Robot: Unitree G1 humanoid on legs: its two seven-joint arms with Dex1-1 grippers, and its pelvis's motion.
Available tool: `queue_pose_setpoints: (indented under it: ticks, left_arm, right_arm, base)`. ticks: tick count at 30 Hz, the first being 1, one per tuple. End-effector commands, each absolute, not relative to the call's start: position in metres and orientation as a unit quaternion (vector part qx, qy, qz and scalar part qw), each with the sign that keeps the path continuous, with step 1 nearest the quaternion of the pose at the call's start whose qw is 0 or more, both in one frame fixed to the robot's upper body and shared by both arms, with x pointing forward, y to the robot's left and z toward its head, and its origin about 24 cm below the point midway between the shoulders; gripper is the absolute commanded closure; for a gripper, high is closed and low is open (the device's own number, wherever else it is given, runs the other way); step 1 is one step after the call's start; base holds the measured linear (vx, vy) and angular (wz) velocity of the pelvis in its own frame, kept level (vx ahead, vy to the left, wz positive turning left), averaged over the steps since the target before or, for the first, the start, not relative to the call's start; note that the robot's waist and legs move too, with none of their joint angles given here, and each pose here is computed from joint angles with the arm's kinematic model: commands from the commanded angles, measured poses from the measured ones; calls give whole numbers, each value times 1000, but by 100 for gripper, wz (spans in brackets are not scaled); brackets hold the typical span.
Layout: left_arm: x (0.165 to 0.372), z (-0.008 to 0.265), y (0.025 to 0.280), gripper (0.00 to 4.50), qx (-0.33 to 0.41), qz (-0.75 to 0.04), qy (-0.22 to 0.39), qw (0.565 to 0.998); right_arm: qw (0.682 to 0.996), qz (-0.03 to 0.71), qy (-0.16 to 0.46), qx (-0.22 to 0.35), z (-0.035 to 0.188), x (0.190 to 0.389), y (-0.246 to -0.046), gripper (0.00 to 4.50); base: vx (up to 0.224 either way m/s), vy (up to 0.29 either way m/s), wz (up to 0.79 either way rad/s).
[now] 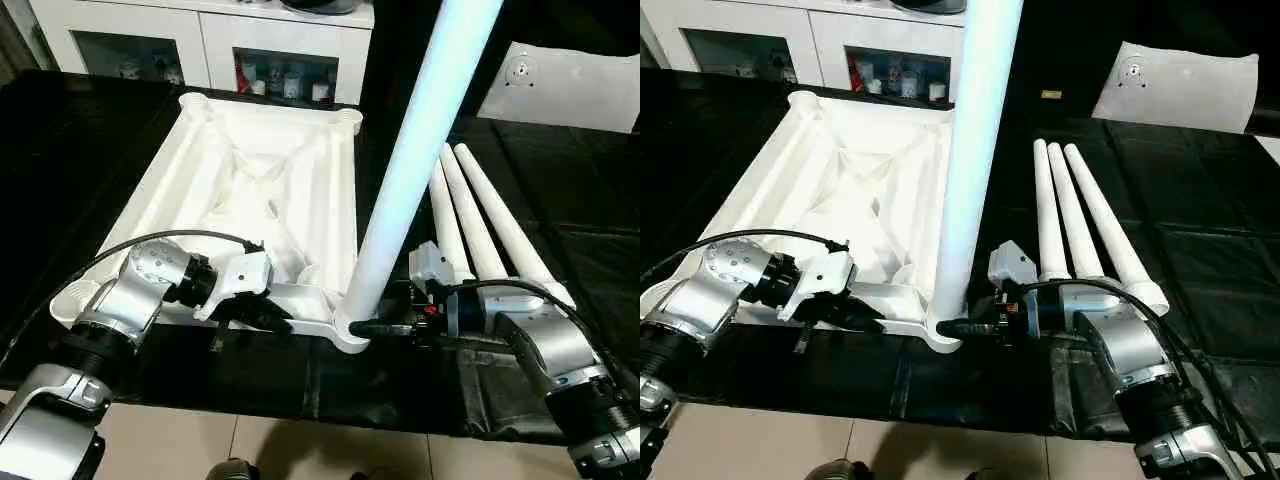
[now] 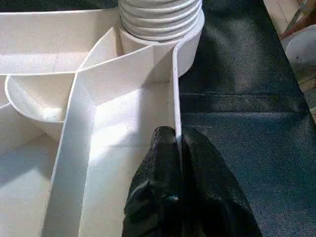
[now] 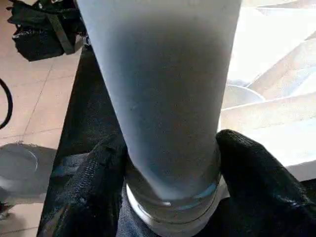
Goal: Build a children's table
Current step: Rotate leg to tighten
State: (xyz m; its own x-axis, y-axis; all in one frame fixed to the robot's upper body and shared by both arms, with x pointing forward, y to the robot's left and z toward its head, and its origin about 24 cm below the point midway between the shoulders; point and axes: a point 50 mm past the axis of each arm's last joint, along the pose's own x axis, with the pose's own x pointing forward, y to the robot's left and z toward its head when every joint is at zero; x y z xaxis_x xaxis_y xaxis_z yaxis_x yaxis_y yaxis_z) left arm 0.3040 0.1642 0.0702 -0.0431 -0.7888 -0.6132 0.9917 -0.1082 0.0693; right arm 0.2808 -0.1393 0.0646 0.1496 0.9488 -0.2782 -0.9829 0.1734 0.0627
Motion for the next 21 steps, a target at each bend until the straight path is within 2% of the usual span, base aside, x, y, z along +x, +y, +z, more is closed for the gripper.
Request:
queue_pose_setpoints:
  ticks: [1, 6, 8, 12, 15, 16, 18, 20, 21]
  left_arm:
    - [301, 63, 158, 450, 277, -711, 209, 611]
    - [302, 62, 160, 450, 262, -700, 209, 631]
    - [307, 65, 160, 450, 226, -661, 195, 689]
    - [310, 69, 157, 450, 169, -612, 174, 753]
    - [305, 74, 145, 450, 116, -582, 155, 790]
    - [303, 76, 137, 450, 97, -566, 149, 805]
    - [301, 78, 127, 450, 87, -542, 142, 824]
    - [301, 78, 124, 450, 85, -532, 141, 831]
    - [303, 81, 113, 450, 80, -496, 137, 854]
  right_arm:
    - [742, 655, 127, -63, 64, 279, -134, 193]
    - [744, 653, 136, -45, 59, 275, -132, 194]
    - [767, 623, 153, -17, 50, 272, -129, 195]
    - [807, 569, 157, 14, 42, 273, -120, 196]
    - [846, 506, 162, 45, 35, 278, -101, 198]
    - [859, 479, 166, 67, 33, 281, -88, 203]
    - [873, 446, 170, 97, 32, 286, -72, 206]
    - [877, 434, 172, 112, 33, 288, -66, 209]
    - [889, 400, 181, 128, 34, 293, -49, 209]
  base:
    - [0, 0, 0]
    - [0, 0, 0]
    - [0, 0, 0]
    - [0, 0, 0]
    - [0, 0, 0]
    - [0, 0, 0]
    - [0, 0, 0]
    - [0, 0, 0]
    - [0, 0, 0]
